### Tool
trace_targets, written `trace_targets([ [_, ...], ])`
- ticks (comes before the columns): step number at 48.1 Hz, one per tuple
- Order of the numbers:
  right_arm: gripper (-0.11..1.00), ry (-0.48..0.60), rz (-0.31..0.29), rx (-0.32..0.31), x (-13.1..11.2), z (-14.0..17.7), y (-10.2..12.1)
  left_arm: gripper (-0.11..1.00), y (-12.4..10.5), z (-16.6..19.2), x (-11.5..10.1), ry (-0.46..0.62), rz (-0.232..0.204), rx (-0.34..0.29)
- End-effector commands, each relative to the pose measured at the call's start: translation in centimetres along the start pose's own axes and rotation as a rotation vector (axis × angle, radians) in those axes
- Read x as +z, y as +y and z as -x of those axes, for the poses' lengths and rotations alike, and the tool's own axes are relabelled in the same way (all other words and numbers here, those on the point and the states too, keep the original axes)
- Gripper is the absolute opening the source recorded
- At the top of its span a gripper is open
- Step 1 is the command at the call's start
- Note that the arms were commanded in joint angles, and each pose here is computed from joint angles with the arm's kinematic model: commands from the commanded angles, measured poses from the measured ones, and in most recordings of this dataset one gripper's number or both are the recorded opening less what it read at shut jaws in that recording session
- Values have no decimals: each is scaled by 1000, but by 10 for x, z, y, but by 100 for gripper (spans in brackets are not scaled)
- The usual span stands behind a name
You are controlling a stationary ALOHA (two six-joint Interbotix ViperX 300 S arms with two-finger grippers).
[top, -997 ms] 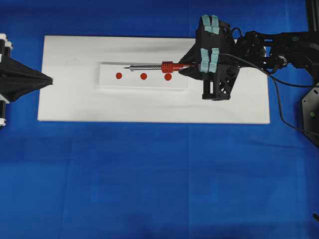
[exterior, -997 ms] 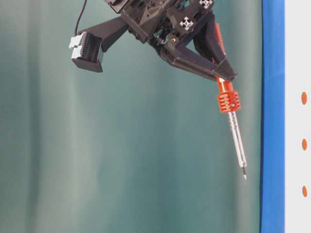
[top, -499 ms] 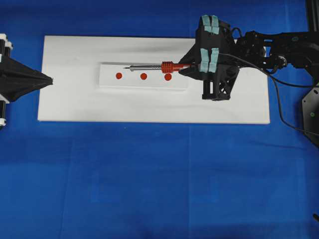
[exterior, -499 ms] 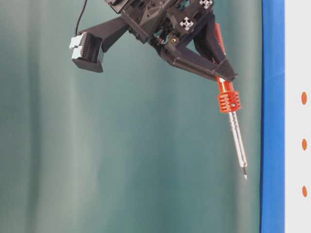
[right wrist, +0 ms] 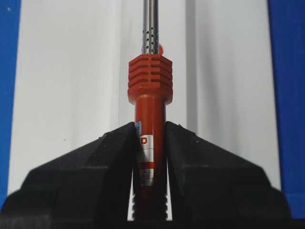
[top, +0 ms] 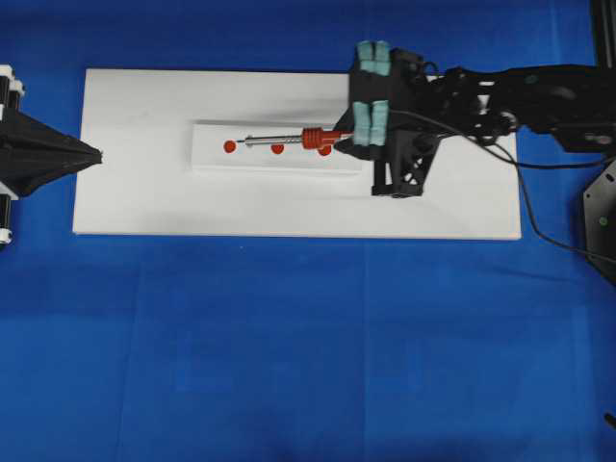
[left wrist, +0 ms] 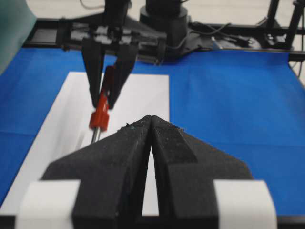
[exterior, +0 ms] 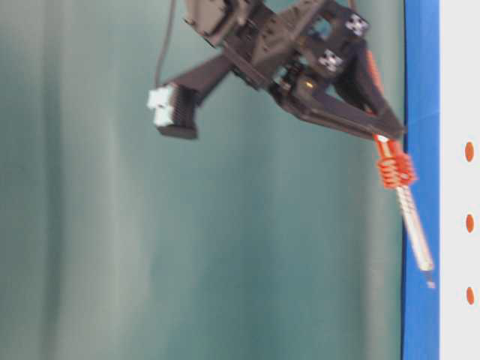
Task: Touch the tip of the soldering iron to the mark.
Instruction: 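Lower the iron tip onto the rightmost red dot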
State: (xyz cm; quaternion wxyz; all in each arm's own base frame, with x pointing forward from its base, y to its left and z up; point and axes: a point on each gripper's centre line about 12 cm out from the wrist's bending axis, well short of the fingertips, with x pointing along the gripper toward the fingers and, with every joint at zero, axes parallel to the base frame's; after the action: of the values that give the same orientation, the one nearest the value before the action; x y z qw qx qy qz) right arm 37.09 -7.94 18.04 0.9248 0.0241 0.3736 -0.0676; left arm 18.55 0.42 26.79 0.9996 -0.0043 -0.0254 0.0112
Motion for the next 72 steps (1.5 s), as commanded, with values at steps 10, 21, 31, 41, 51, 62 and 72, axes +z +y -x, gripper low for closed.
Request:
trace_targets([
  [10, 6, -11, -1, -6, 11, -16, -3, 2, 1, -2, 2, -8, 0, 3],
  [21, 6, 0, -11, -13, 6, -18, -6, 2, 1, -2, 2, -8, 0, 3],
  [31, 6, 6, -14, -15, 5, -20, -8, 2, 1, -2, 2, -8, 0, 3],
  [41, 6, 13, -11, -14, 3, -21, -7, 2, 1, -2, 2, -8, 0, 3],
  [51, 6, 18, -11, -13, 2, -22, -7, 2, 0, -2, 2, -8, -2, 3],
  [62, 6, 19, -11, -12, 2, -22, -7, 2, 1, -2, 2, -8, 0, 3],
  [72, 6, 18, -11, -13, 2, -22, -7, 2, 1, -2, 2, -8, 0, 3],
])
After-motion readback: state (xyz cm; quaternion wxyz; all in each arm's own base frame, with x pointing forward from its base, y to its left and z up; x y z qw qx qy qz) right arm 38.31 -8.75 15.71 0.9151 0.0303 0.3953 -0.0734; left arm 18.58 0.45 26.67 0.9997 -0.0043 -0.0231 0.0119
